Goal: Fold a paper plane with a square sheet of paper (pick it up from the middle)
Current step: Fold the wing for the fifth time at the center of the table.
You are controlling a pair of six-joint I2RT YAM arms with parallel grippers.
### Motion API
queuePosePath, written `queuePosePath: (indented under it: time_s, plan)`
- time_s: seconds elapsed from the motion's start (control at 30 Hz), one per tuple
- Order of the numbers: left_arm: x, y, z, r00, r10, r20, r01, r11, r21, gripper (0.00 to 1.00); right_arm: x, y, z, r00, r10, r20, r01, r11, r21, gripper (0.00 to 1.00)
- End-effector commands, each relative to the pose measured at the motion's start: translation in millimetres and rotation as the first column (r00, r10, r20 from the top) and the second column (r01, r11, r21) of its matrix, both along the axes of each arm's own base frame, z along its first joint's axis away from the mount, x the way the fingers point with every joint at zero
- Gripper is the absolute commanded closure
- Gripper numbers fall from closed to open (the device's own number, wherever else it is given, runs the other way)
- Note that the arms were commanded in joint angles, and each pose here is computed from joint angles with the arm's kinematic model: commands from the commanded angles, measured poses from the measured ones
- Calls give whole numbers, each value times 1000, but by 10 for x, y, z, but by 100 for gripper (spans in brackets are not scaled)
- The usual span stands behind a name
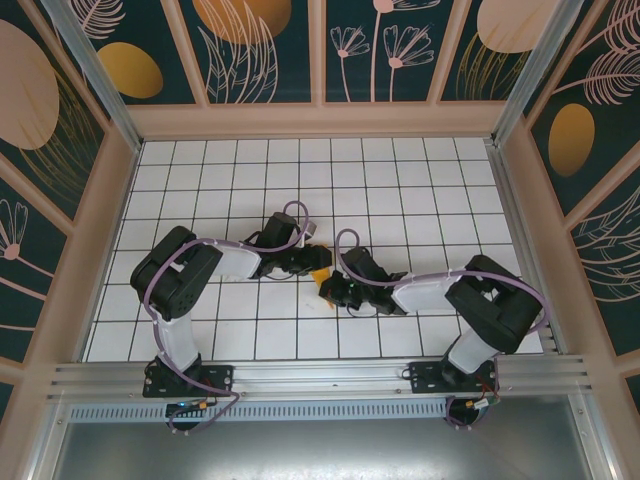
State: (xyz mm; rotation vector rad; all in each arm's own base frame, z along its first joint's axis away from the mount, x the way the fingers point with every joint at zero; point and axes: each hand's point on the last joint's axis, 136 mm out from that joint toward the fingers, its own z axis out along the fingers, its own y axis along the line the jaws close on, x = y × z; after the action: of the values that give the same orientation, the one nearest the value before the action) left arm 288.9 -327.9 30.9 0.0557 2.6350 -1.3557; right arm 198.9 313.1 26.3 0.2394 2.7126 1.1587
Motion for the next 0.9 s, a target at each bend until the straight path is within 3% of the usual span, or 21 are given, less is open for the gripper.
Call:
queuePosePath:
  time_s: [0.0,0.4,0.57,0.87]
  plan:
    - [-105,249,-523,996,41,-79,-27,986,165,58,-91,-146,-211,999,-11,-48,8,999,-45,100]
    - [-108,267,-572,995,46,-84,-30,983,181,59,-222,-331,-306,994,-65,-90,63,998,-30,100]
    - [-122,285,-615,994,51,-95,-32,981,192,60,-327,-260,-247,995,-15,-95,16,1000,10,100]
    - [-114,311,-649,993,64,-103,-42,977,207,60,-630,-549,-510,985,-12,-173,-12,990,-139,100]
